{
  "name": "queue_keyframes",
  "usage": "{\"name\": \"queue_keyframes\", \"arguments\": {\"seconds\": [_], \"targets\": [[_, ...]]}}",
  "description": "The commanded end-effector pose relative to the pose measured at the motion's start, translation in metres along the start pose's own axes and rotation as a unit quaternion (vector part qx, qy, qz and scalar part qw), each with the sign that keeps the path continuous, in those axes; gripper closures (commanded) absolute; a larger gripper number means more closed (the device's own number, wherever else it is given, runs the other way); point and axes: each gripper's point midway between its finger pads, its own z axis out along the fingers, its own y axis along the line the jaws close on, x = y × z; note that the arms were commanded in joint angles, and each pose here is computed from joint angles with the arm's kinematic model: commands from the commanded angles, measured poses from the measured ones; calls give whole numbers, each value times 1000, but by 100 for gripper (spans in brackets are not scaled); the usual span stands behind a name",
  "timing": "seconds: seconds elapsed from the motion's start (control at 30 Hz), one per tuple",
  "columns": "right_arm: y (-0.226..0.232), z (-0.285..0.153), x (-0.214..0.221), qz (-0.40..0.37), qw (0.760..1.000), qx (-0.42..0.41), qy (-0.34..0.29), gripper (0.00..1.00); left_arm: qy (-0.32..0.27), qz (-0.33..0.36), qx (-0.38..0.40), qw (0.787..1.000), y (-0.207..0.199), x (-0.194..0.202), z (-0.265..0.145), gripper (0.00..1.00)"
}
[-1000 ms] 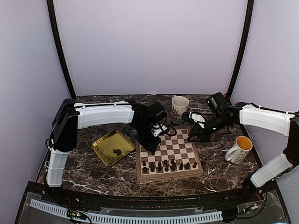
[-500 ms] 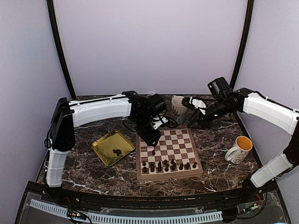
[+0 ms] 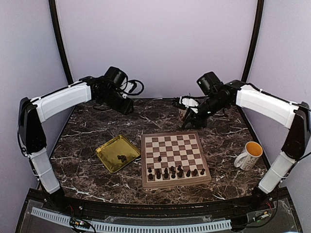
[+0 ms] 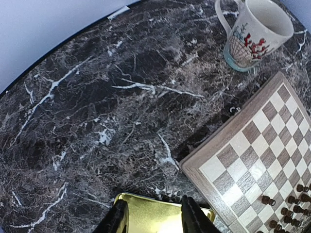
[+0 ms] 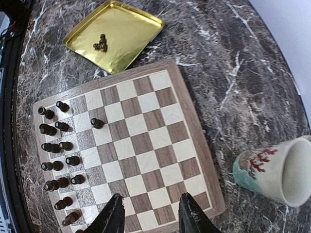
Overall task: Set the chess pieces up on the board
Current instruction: Pick up the pawn from the chessboard.
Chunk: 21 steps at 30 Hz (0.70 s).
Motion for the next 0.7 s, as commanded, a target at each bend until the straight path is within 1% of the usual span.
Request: {"name": "queue_keyframes", "arguments": {"seconds": [0.0,0.1,0.2,0.43,0.67], "targets": [[24,33,1,-19,998,-32,47,62,-77,-48,-9,996,31,-17,-18,61],[41,57,1,-38,995,-50,74,62,-87,-67,-21,994,48,-8,-17,61],[56,79,1,-54,991,-69,98,62,-82,-80,-28,993,56,-1,-16,61],[80,122,5,-69,982,-105,138,61,-88,-81,-29,992,57,-2,-25,61],[96,144,7,-76,976,-129,156,60,-93,-79,-26,992,56,-4,-32,61]]}}
